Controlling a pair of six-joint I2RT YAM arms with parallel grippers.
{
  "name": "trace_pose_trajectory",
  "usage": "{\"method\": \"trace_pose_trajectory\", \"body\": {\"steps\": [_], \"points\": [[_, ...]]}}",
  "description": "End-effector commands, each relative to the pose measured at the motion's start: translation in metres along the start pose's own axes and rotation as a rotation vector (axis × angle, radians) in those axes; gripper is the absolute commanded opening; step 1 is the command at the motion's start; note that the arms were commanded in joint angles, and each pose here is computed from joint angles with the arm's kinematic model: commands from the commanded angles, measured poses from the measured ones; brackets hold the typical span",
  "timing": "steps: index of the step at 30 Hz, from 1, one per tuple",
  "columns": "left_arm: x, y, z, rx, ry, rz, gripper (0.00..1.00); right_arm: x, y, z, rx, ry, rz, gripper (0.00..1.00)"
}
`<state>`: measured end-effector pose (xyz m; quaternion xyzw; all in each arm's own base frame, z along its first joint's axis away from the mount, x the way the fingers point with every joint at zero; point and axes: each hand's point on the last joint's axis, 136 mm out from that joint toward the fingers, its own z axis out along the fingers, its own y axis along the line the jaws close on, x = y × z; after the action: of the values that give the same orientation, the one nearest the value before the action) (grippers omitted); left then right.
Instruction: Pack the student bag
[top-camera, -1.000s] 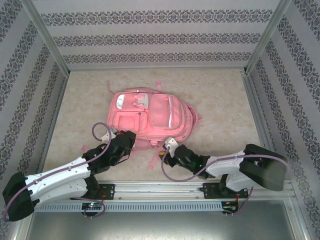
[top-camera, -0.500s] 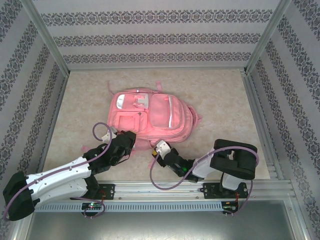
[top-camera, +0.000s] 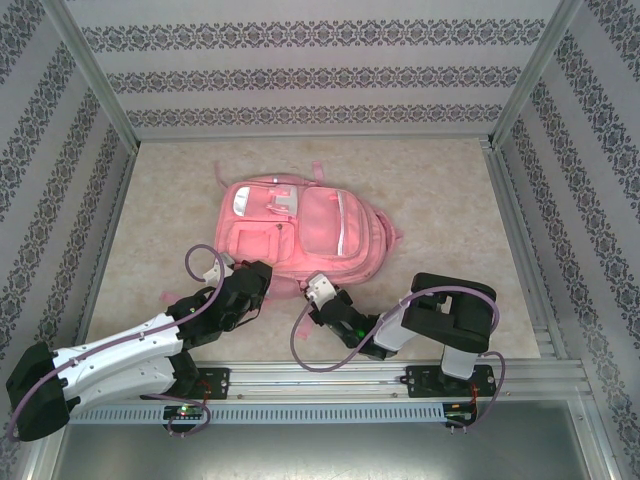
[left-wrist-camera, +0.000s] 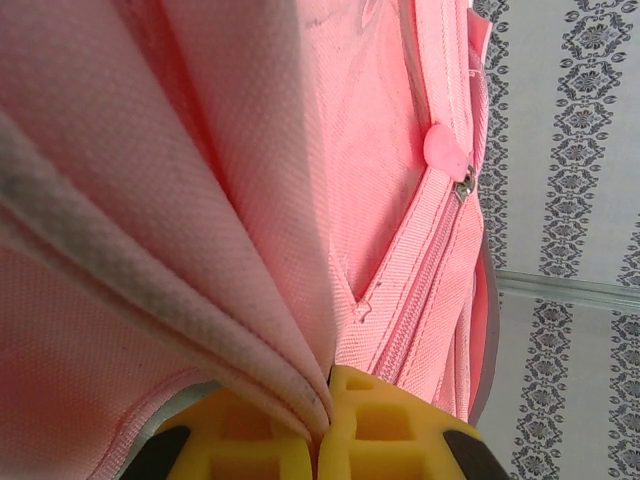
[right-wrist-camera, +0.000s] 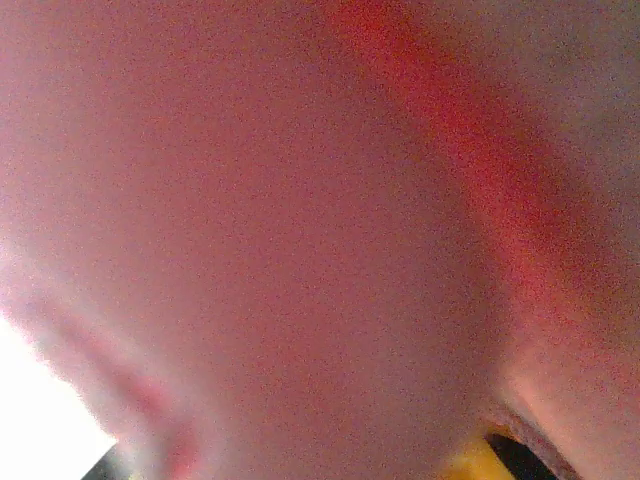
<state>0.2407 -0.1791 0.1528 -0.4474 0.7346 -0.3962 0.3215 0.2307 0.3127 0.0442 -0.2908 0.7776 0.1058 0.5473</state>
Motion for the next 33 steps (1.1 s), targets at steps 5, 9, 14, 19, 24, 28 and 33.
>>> {"method": "trace_pose_trajectory", "body": {"steps": [5,9,14,19,24,28,33], "points": [[0.005,-0.024,-0.007,0.090,0.021,-0.030,0.00,-0.010,-0.002,-0.002,-0.046,-0.049,0.083,0.16],[0.005,-0.025,-0.007,0.092,0.021,-0.030,0.00,-0.008,-0.001,-0.004,-0.070,-0.047,0.090,0.10],[0.005,-0.025,-0.007,0.092,0.020,-0.026,0.00,-0.010,0.000,-0.002,-0.082,-0.050,0.093,0.16],[0.005,-0.025,-0.007,0.092,0.023,-0.025,0.00,-0.012,-0.001,0.001,-0.076,-0.052,0.097,0.13],[0.004,-0.024,-0.007,0.092,0.020,-0.027,0.00,-0.007,-0.011,0.001,-0.045,-0.035,0.106,0.00],[0.002,-0.023,-0.009,0.092,0.012,-0.026,0.00,0.005,-0.020,-0.004,-0.034,-0.017,0.118,0.00],[0.003,-0.021,-0.007,0.092,0.016,-0.025,0.00,0.005,-0.013,-0.007,-0.089,-0.024,0.107,0.00]]}}
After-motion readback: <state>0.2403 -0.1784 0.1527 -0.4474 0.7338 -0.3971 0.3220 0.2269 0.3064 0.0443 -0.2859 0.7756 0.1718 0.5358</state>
